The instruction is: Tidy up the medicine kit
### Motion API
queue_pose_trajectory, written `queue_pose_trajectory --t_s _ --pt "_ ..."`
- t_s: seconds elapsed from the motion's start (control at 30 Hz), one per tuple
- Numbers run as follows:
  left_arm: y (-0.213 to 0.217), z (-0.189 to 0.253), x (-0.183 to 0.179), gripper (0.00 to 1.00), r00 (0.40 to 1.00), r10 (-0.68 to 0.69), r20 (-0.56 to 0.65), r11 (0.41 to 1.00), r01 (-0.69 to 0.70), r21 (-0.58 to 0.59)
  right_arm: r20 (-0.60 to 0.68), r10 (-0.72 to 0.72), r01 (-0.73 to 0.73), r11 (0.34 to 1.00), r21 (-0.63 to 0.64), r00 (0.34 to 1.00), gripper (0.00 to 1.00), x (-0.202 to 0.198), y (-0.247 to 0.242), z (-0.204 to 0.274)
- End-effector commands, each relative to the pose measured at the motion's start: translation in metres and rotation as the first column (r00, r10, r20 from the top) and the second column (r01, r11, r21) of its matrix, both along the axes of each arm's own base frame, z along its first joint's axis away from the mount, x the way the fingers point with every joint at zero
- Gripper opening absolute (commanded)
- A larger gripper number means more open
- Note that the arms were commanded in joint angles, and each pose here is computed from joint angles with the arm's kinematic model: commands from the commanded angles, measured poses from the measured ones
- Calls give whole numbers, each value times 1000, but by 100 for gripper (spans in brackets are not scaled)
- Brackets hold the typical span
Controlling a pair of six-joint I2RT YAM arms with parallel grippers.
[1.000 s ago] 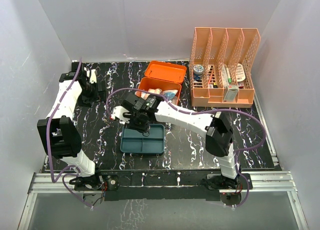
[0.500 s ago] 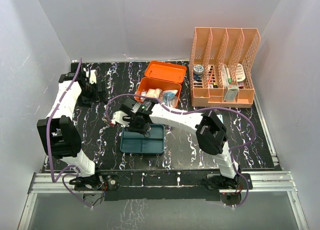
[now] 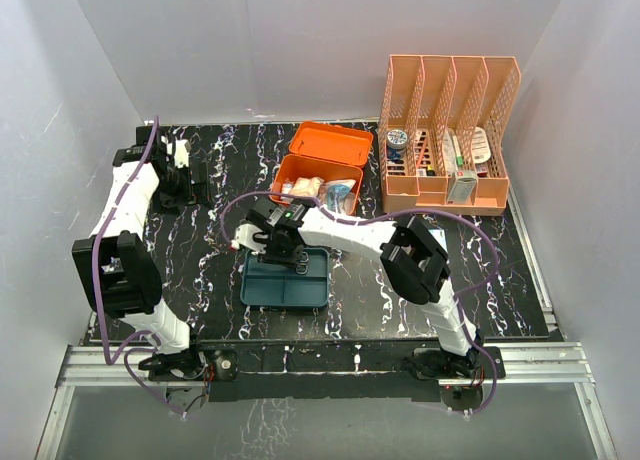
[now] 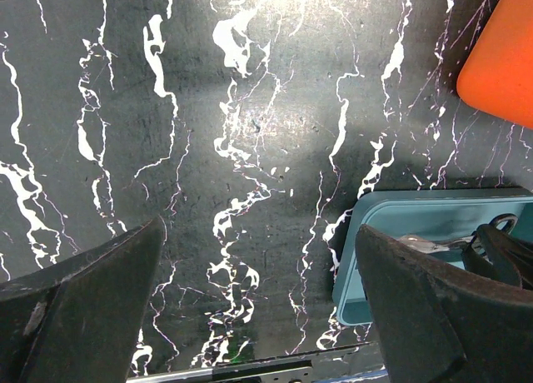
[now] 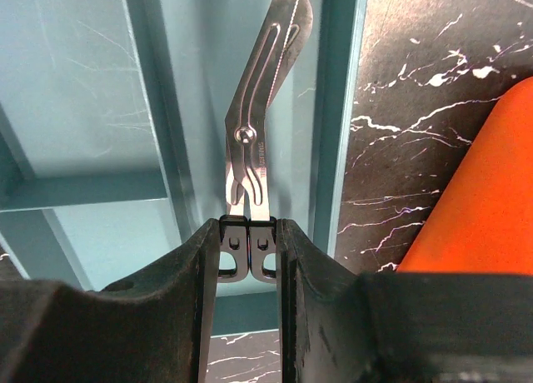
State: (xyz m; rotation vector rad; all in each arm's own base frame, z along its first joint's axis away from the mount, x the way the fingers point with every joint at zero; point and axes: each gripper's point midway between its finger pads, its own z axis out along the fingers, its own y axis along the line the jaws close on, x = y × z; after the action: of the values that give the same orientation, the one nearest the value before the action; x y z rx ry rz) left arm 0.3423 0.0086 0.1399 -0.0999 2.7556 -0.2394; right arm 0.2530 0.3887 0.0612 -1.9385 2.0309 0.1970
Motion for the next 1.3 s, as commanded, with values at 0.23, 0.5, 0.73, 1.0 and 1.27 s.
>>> queue_pose_trajectory --t_s 0.23,0.5,0.73,1.0,1.27 --pt "1 11 -7 99 1000 3 23 1000 -2 -25 -5 20 -20 1000 8 1000 0 2 -5 -9" --pt "1 10 -9 99 1000 -5 9 1000 5 -26 -40 29 -29 1000 -9 999 0 -5 -10 -21" --pt "0 6 -10 99 1000 -9 -6 999 9 -32 -17 19 -19 1000 -16 1000 20 0 -12 -22" --pt "0 5 -12 99 1000 -16 -14 999 16 -36 20 9 -9 1000 12 1000 37 4 -10 -9" --pt "1 3 -14 99 1000 -26 -16 999 25 -25 82 -29 21 994 103 996 40 18 6 31"
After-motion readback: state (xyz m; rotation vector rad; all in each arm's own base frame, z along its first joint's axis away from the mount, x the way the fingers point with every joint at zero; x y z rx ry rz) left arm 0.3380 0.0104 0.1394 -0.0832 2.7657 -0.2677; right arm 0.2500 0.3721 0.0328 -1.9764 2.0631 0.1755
